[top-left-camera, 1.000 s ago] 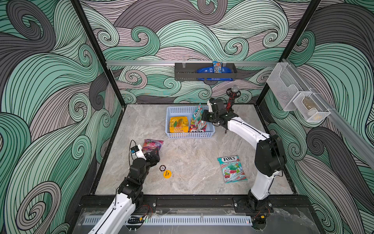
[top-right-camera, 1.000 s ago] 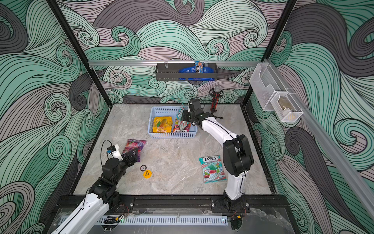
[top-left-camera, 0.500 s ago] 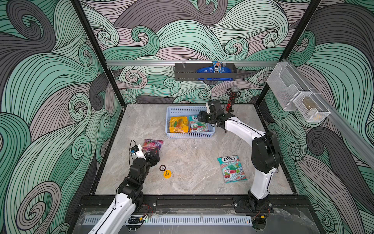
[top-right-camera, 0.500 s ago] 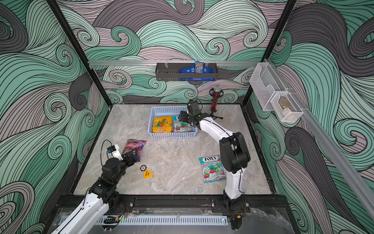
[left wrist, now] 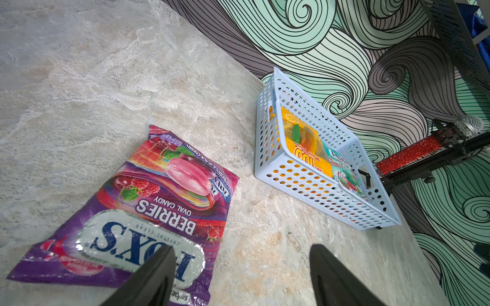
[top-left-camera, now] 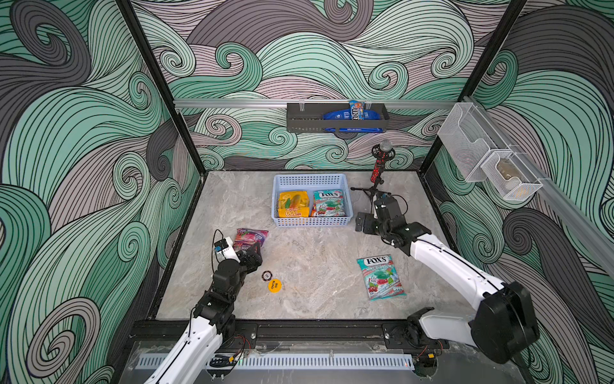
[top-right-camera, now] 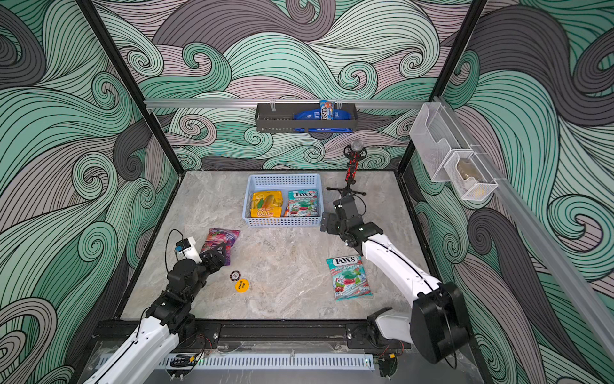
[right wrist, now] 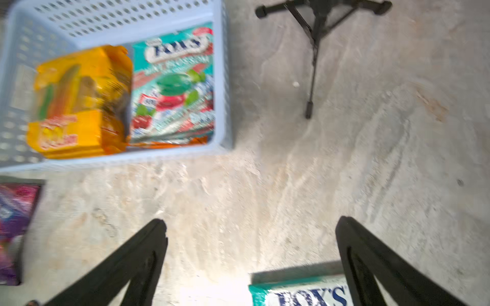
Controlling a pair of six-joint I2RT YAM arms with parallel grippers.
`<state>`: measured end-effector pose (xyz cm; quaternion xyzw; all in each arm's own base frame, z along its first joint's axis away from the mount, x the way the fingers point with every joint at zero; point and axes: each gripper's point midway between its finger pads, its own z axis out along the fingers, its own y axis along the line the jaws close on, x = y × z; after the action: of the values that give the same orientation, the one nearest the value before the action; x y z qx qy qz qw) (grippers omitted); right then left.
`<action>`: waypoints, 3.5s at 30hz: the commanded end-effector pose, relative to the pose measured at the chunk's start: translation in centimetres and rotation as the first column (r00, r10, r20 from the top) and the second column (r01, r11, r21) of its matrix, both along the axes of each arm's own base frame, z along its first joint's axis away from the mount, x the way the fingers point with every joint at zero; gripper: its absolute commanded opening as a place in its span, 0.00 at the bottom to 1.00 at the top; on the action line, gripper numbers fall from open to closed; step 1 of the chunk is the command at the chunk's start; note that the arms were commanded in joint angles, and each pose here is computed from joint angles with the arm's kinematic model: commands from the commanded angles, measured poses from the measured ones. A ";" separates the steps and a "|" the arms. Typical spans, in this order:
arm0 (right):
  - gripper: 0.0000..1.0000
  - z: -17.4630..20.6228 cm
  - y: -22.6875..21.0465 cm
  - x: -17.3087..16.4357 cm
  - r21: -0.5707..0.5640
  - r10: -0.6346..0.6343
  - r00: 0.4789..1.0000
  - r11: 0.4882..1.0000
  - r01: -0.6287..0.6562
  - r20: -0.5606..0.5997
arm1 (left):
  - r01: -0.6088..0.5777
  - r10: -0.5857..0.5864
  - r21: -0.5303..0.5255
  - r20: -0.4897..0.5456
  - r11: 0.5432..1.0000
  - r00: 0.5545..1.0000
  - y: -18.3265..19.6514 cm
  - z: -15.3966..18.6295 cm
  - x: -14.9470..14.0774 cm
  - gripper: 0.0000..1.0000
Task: Put the candies in the basket
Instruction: Pick up the candy at the center of the board.
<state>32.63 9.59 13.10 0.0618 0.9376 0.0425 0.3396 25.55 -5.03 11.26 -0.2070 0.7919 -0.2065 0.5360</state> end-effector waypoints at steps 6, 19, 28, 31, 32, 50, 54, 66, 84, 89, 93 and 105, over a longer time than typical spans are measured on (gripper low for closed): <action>1.00 -5.2 -1.7 -5.4 -0.034 -0.054 0.978 0.998 0.048 -0.201 | 0.001 -0.001 -0.011 0.034 1.000 0.999 -0.1 0.9 0.3 0.82; 0.86 -9.6 0.5 -9.3 -0.095 -0.040 0.944 0.995 0.010 -0.327 | 0.007 -0.007 -0.012 0.035 1.000 0.999 -0.2 0.9 0.3 0.81; 0.48 -11.8 1.1 -10.0 -0.181 -0.038 0.934 0.983 -0.029 -0.355 | 0.019 -0.019 -0.005 0.023 1.000 1.000 -0.5 0.7 0.4 0.81; 0.34 -12.7 1.3 -10.1 -0.200 -0.038 0.928 0.979 -0.040 -0.371 | 0.040 -0.039 -0.010 0.021 0.999 0.999 -0.8 0.7 0.4 0.81; 0.28 -12.8 1.5 -10.1 -0.203 -0.036 0.927 0.978 -0.044 -0.374 | 0.064 -0.063 -0.016 0.023 0.998 0.998 -1.3 0.8 0.4 0.81; 0.00 -8.8 5.3 -7.7 -0.110 0.027 0.972 0.992 -0.054 -0.235 | 0.570 -0.569 -0.024 -0.118 0.821 0.814 -15.2 -0.2 -2.2 0.80; 0.21 -7.4 4.4 -8.2 -0.058 0.002 0.982 0.998 -0.014 -0.187 | 0.537 -0.523 0.047 -0.173 0.842 0.835 -14.7 -0.1 -1.1 0.81; 1.00 -10.8 3.3 -12.2 0.080 -0.026 0.964 0.996 0.049 -0.265 | 0.436 -0.434 0.035 -0.050 0.899 0.899 -11.6 -1.6 -2.0 0.82; 1.00 -6.1 17.4 -7.4 0.347 0.143 0.978 0.934 -0.083 -0.153 | 0.402 -0.397 0.003 -0.151 0.916 0.906 -11.2 -3.5 -1.7 0.98; 1.00 -7.9 12.8 -8.0 0.216 0.210 0.950 0.963 -0.160 -0.230 | 0.454 -0.432 0.045 -0.237 0.890 0.870 -12.0 -3.5 -1.8 0.93; 1.00 -10.1 11.4 -8.4 0.144 0.264 0.922 0.962 -0.232 -0.284 | 0.441 -0.408 0.063 -0.277 0.896 0.870 -11.6 -1.9 -1.7 0.80; 0.87 -13.3 13.6 -10.3 0.076 0.271 0.892 0.962 -0.262 -0.361 | 0.302 -0.303 0.049 0.030 0.952 0.952 -7.5 1.2 -2.8 0.80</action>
<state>24.54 23.45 1.74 -0.0601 0.9736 0.1054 0.1931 22.48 -13.68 11.74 -0.0537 0.8234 -0.2849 0.4878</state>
